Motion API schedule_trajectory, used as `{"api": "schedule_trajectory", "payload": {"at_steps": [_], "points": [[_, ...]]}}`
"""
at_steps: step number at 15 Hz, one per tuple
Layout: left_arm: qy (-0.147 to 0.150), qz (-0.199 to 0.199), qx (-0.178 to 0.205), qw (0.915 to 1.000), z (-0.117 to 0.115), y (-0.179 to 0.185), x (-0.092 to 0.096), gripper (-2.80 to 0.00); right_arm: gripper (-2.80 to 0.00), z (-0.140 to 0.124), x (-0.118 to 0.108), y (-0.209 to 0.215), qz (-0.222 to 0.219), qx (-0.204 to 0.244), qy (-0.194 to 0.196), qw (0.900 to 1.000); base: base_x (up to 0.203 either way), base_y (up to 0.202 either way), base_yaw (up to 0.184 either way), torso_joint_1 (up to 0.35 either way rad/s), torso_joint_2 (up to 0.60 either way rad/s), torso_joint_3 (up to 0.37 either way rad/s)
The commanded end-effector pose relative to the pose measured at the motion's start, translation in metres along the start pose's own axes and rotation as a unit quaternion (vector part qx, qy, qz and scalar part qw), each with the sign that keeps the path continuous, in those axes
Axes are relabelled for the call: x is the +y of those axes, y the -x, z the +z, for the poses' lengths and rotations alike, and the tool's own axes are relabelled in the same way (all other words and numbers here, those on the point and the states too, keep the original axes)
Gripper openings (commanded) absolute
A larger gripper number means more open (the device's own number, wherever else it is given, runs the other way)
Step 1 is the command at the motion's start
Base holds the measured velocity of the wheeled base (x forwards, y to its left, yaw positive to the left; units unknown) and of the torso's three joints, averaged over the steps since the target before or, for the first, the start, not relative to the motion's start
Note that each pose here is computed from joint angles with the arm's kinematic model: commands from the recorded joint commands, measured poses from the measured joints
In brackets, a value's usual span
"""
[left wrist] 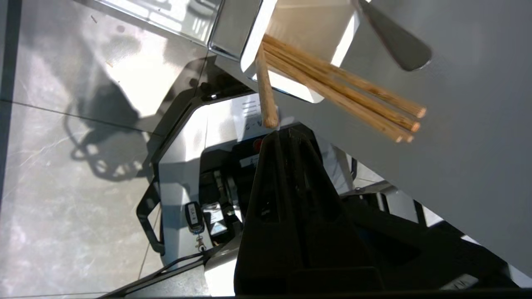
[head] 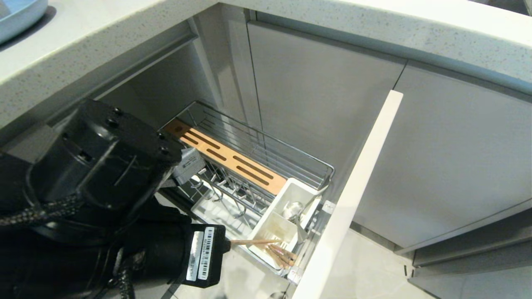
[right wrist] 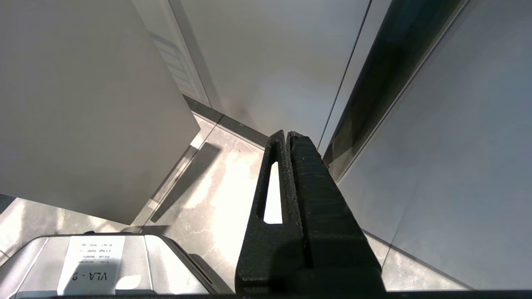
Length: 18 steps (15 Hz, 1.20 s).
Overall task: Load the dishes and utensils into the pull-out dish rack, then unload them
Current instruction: Take the chopsticks out of the cupboard
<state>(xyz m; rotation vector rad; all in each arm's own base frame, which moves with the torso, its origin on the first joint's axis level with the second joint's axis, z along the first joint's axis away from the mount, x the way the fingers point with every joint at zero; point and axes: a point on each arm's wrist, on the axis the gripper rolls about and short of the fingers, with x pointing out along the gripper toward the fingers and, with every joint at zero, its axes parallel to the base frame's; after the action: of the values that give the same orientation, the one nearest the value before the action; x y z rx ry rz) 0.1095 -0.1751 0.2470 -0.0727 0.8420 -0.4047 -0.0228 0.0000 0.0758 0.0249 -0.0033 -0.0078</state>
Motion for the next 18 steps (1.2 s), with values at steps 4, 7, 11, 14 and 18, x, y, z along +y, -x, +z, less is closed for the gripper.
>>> {"api": "schedule_trajectory", "payload": {"at_steps": [4, 7, 11, 14, 18], "points": [[-0.005, 0.027, 0.002, 0.9996, -0.004, -0.010, -0.001, 0.00, -2.80, 0.000, 0.000, 0.000, 0.000, -0.001, 0.000, 1.000, 0.000, 0.000, 0.000, 0.000, 0.00, 0.000], [-0.005, 0.035, -0.006, 0.9994, -0.003, -0.010, 0.000, 0.00, -2.80, 0.000, 0.000, 0.000, 0.000, -0.001, 0.000, 1.000, 0.000, 0.000, 0.000, 0.000, 0.00, 0.000], [0.003, 0.027, -0.021, 0.9994, -0.001, -0.012, -0.002, 0.00, -2.80, 0.000, 0.000, 0.000, 0.000, -0.001, 0.000, 1.000, 0.000, 0.000, 0.000, 0.000, 0.00, 0.000], [0.001, 0.034, -0.015, 0.9993, -0.003, -0.023, -0.004, 0.00, -2.80, 0.000, 0.000, 0.000, 0.000, -0.001, 0.000, 1.000, 0.000, 0.000, 0.000, 0.000, 0.00, 0.000], [0.001, 0.046, -0.004, 0.9990, -0.006, -0.040, -0.006, 0.00, -2.80, 0.000, 0.000, 0.000, 0.000, -0.001, -0.001, 1.000, 0.000, 0.000, 0.000, 0.000, 0.00, 0.000]]}}
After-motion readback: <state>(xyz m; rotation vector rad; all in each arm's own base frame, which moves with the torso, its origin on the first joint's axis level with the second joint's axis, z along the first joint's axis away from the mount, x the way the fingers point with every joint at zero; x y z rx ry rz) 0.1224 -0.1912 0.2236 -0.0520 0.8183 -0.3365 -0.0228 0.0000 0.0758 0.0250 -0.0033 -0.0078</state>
